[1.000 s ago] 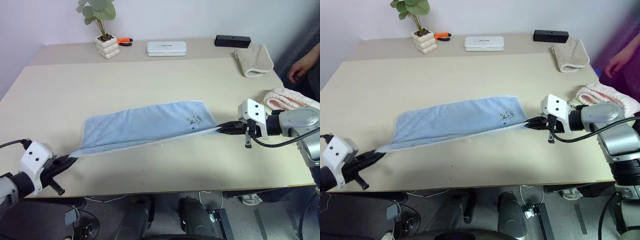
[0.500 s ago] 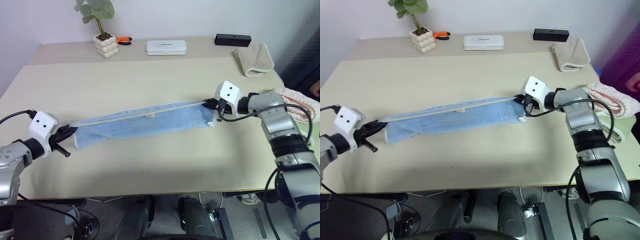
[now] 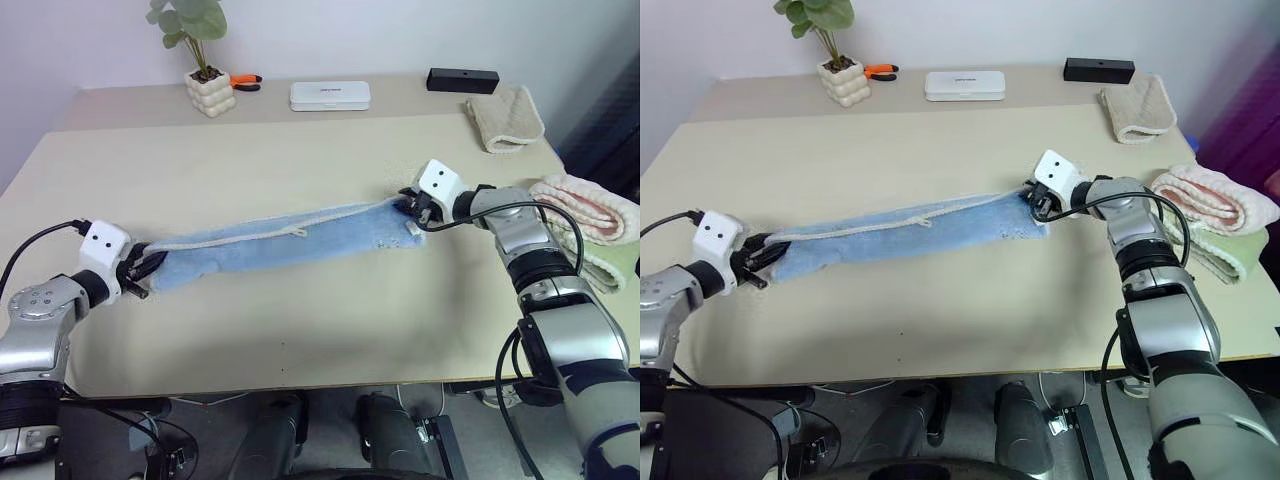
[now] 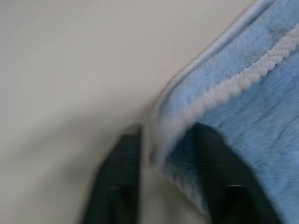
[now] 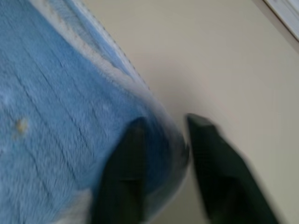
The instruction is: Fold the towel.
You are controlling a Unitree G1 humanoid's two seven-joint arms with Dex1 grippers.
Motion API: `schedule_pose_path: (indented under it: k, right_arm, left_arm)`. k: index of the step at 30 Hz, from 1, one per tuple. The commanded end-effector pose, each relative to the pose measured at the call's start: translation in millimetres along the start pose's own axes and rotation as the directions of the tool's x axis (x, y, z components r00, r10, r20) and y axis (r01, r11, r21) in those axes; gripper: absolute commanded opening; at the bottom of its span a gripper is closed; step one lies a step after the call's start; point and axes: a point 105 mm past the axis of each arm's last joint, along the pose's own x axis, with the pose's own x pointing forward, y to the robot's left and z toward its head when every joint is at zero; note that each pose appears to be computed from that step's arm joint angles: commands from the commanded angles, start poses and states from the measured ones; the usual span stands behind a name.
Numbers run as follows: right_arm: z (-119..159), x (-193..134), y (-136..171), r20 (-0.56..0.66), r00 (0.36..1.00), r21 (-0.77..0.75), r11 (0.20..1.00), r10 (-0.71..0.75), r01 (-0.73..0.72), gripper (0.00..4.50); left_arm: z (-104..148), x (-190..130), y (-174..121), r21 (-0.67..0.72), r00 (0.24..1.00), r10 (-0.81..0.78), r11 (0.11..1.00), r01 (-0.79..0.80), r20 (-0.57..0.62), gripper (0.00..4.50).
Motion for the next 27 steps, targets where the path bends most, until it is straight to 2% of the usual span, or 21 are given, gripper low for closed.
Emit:
schedule_pose_path:
  k: [1, 2, 5, 11, 12, 13, 17, 19, 22, 25, 27]
  right_arm:
    - [16.9, -6.2, -19.1, 0.044, 0.996, -0.035, 0.997, -0.072, 0.073, 3.37]
    - [18.0, -9.0, -24.9, 0.050, 0.993, -0.026, 0.994, -0.105, 0.107, 3.85]
    - [19.0, -21.0, -42.7, 0.059, 0.974, 0.008, 0.976, -0.218, 0.218, 3.85]
    - [8.4, -40.2, -46.2, 0.039, 0.956, 0.081, 0.955, -0.290, 0.286, 3.85]
    - [5.7, -43.8, -39.9, 0.036, 0.960, 0.096, 0.957, -0.277, 0.273, 4.13]
    - [4.2, -47.1, -31.9, 0.036, 0.965, 0.107, 0.961, -0.260, 0.255, 4.42]
    - [4.1, -58.9, -3.0, 0.042, 0.980, 0.154, 0.970, -0.195, 0.187, 4.46]
    - [-0.3, -69.3, 1.7, 0.030, 0.975, 0.238, 0.949, -0.218, 0.205, 4.46]
    - [-5.6, -86.3, 7.3, 0.014, 0.965, 0.439, 0.869, -0.262, 0.229, 4.46]
    - [-4.8, -94.5, 15.2, 0.003, 0.963, 0.547, 0.807, -0.268, 0.223, 4.46]
    - [-6.5, -97.6, 37.4, -0.013, 0.972, 0.675, 0.715, -0.234, 0.181, 4.46]
  left_arm:
    - [8.1, -7.8, 13.9, 0.002, 0.997, 0.068, 0.998, -0.069, 0.037, 3.44]
    - [9.8, -9.3, 19.9, -0.049, 0.993, 0.108, 0.993, -0.105, 0.057, 3.90]
    - [14.6, -15.9, 38.5, -0.247, 0.961, 0.251, 0.945, -0.216, 0.118, 3.90]
    - [5.4, -24.9, 49.5, -0.431, 0.913, 0.393, 0.846, -0.313, 0.108, 3.90]
    - [0.1, -25.9, 51.7, -0.464, 0.900, 0.426, 0.818, -0.340, 0.090, 3.94]
    - [-3.7, -26.3, 51.9, -0.468, 0.893, 0.444, 0.806, -0.362, 0.075, 3.95]
    - [1.3, -24.0, 33.8, -0.433, 0.921, 0.375, 0.851, -0.298, 0.104, 3.95]
    - [7.1, -27.3, 25.6, -0.409, 0.930, 0.342, 0.874, -0.263, 0.133, 3.95]
    - [26.9, -32.4, 11.0, -0.321, 0.938, 0.275, 0.926, -0.199, 0.212, 3.95]
    - [39.6, -31.9, -6.1, -0.237, 0.948, 0.198, 0.962, -0.138, 0.251, 3.95]
    - [57.6, -23.3, -48.7, -0.093, 0.953, 0.013, 0.996, 0.016, 0.302, 3.95]
